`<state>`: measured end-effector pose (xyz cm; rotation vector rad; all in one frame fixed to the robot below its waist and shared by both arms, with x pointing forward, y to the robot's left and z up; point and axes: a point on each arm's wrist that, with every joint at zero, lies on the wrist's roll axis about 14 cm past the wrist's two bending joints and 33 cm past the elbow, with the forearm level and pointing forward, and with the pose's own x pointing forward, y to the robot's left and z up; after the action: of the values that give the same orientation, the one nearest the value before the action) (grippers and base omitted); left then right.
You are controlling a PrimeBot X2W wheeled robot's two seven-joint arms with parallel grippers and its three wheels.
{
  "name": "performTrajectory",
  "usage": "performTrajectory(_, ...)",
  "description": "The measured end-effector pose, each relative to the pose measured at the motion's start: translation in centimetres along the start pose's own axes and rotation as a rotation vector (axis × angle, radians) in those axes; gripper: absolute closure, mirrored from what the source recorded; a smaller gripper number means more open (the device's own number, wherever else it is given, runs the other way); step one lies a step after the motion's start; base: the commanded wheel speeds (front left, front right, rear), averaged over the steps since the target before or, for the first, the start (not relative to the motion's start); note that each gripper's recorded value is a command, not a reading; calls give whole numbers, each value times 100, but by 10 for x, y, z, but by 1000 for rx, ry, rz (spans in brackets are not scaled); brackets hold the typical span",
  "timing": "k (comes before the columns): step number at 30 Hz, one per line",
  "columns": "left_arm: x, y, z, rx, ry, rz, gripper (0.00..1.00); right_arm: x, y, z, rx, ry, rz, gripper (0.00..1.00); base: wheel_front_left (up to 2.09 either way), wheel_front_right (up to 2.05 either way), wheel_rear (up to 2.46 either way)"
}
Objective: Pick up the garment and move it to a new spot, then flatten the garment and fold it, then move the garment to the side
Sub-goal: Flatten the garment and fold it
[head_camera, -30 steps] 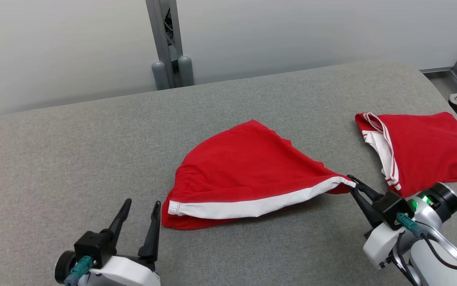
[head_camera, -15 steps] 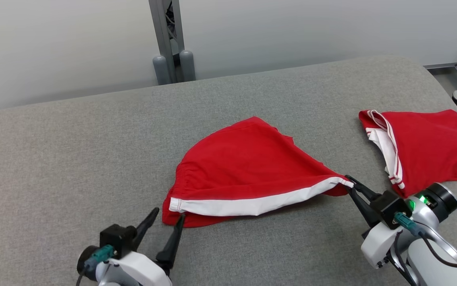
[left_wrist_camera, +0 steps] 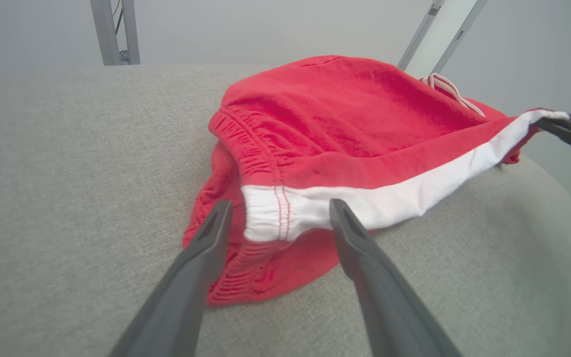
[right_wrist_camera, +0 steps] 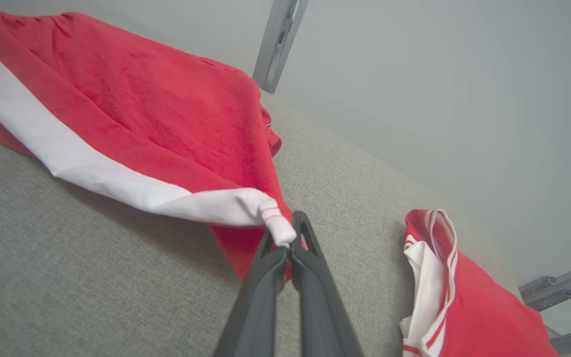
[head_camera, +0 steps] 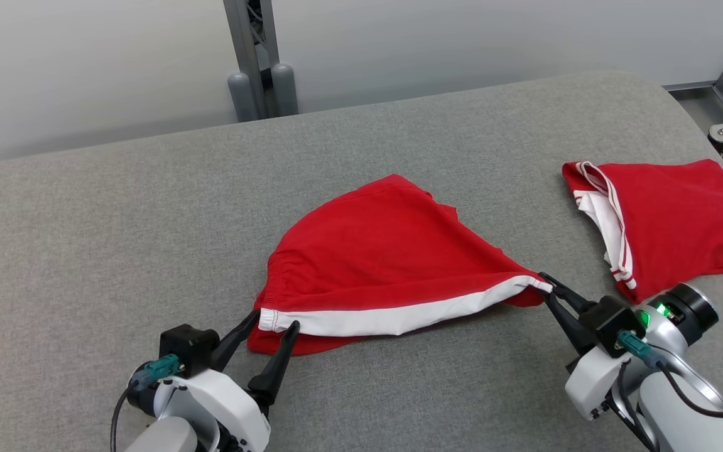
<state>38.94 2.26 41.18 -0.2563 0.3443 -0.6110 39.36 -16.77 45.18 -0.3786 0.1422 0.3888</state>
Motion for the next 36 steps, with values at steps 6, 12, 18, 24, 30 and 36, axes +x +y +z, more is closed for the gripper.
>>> performTrajectory(6, 5, 0, 3, -5, 9, -24, 0, 3, -1, -1, 5, 3, 0, 100, 0, 0, 0)
performTrajectory(12, 4, -2, 4, -15, 14, -41, 100, 4, -1, -1, 4, 5, 3, 100, 0, 0, 0)
performTrajectory(18, 3, -4, 9, -15, 6, -54, 100, 6, 0, 0, 2, 2, 8, 100, 0, 0, 0)
performTrajectory(24, 0, -6, 21, -11, -28, -59, 100, 5, 1, 5, 13, -11, 7, 100, 0, 0, 0)
performTrajectory(30, -7, -7, 67, -20, -172, -45, 100, 4, -7, 38, 76, -111, -18, 100, 0, 0, 0)
performTrajectory(36, -16, -6, 114, -7, -315, -21, 100, 2, -15, 85, 158, -241, 1, 100, 0, 0, 0)
